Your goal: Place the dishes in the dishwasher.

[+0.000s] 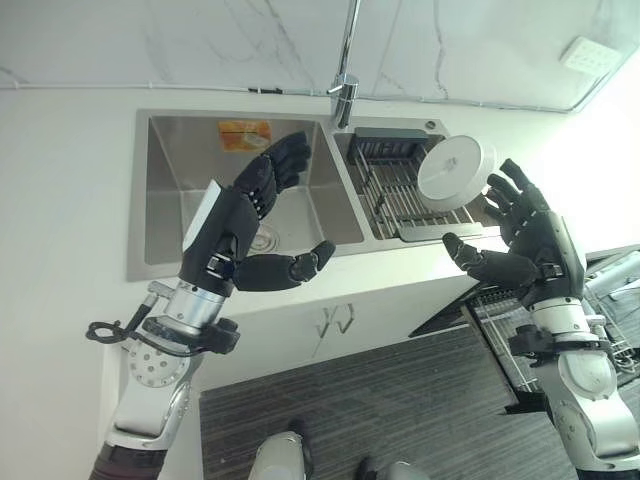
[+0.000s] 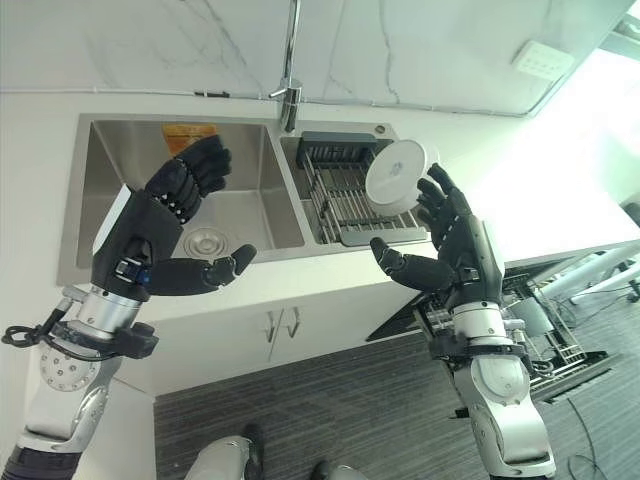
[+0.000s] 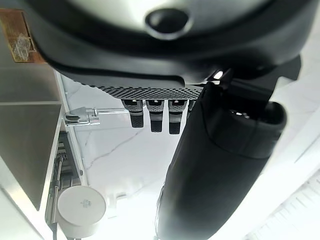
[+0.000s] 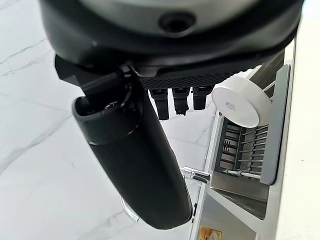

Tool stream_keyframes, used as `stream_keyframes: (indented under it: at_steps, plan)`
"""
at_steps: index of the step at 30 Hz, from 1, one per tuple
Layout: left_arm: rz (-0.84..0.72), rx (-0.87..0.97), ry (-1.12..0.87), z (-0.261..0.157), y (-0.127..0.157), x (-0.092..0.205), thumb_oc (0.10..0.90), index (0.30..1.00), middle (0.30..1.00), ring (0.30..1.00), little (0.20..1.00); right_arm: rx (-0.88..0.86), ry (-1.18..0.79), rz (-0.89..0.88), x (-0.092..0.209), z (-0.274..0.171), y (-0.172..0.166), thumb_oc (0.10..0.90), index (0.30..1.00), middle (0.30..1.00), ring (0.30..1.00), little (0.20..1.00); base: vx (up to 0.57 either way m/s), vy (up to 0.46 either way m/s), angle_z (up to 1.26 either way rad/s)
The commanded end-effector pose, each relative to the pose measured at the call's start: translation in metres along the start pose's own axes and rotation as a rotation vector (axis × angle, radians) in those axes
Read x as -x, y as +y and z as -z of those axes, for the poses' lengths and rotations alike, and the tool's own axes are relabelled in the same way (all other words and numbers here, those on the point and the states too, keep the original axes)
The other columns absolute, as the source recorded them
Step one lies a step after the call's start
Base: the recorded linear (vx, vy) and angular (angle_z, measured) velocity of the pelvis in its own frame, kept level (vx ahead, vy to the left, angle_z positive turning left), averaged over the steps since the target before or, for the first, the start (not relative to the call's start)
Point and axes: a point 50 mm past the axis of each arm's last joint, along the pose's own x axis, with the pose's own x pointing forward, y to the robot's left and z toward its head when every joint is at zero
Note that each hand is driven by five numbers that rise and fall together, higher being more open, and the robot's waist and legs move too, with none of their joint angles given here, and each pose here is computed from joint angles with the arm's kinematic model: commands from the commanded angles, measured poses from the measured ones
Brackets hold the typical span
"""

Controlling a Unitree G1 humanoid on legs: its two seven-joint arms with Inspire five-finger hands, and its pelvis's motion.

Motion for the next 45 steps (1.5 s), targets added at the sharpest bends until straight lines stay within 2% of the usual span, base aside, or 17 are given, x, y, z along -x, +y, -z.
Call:
stream_keyframes:
  at_steps: [1, 7, 10, 18, 24, 32, 34, 42, 45]
  plan:
    - [0.034, -0.059, -0.292, -0.05, -0.009, -0.015, 0.8, 0.9, 0.9, 0.9, 0.9, -0.005, -0.237, -0.035, -0.012, -0.042, -0.003, 0.8, 0.9, 0.9, 0.9, 0.9, 0.11, -0.291, 0.18]
    - [0.054, -0.104, -0.299, -0.055, -0.005, -0.019, 0.8, 0.9, 0.9, 0.9, 0.9, -0.03, -0.287, -0.087, -0.012, -0.052, 0.005, 0.8, 0.9, 0.9, 0.9, 0.9, 0.16, -0.456, 0.25]
    - [0.066, -0.114, -0.308, -0.06, 0.002, -0.016, 0.8, 0.9, 0.9, 0.9, 0.9, -0.052, -0.337, -0.122, -0.013, -0.062, 0.011, 0.8, 0.9, 0.9, 0.9, 0.9, 0.26, -1.032, 0.52]
    - [-0.035, 0.123, -0.256, -0.045, -0.002, -0.006, 0.8, 0.9, 0.9, 0.9, 0.9, 0.004, -0.307, -0.188, -0.01, -0.062, 0.007, 0.8, 0.9, 0.9, 0.9, 0.9, 0.13, -0.388, 0.6]
    - [-0.065, 0.173, -0.252, -0.037, -0.001, 0.001, 0.8, 0.9, 0.9, 0.9, 0.9, 0.034, -0.295, -0.168, -0.013, -0.059, 0.003, 0.8, 0.9, 0.9, 0.9, 0.9, 0.01, -0.057, 0.42]
    - [-0.061, 0.135, -0.219, -0.029, -0.008, -0.009, 0.8, 0.9, 0.9, 0.9, 0.9, -0.006, -0.29, -0.157, -0.017, -0.048, 0.013, 0.8, 0.9, 0.9, 0.9, 0.9, 0.07, 0.138, 0.11]
    - [-0.055, 0.117, -0.207, -0.027, -0.007, -0.008, 0.8, 0.9, 0.9, 0.9, 0.9, -0.056, -0.357, -0.168, -0.015, -0.054, 0.014, 0.8, 0.9, 0.9, 0.9, 0.9, 0.1, 0.32, -0.11]
    - [0.01, 0.075, -0.204, -0.022, -0.01, -0.006, 0.8, 0.9, 0.9, 0.9, 0.9, -0.279, -0.391, -0.157, -0.017, -0.047, 0.011, 0.8, 0.9, 0.9, 0.9, 0.9, 0.08, 0.15, -0.13]
    - [0.001, 0.067, -0.189, -0.02, -0.007, -0.007, 0.8, 0.9, 0.9, 0.9, 0.9, -0.284, -0.373, -0.145, -0.016, -0.038, 0.014, 0.8, 0.9, 0.9, 0.9, 0.9, 0.06, -0.098, -0.14]
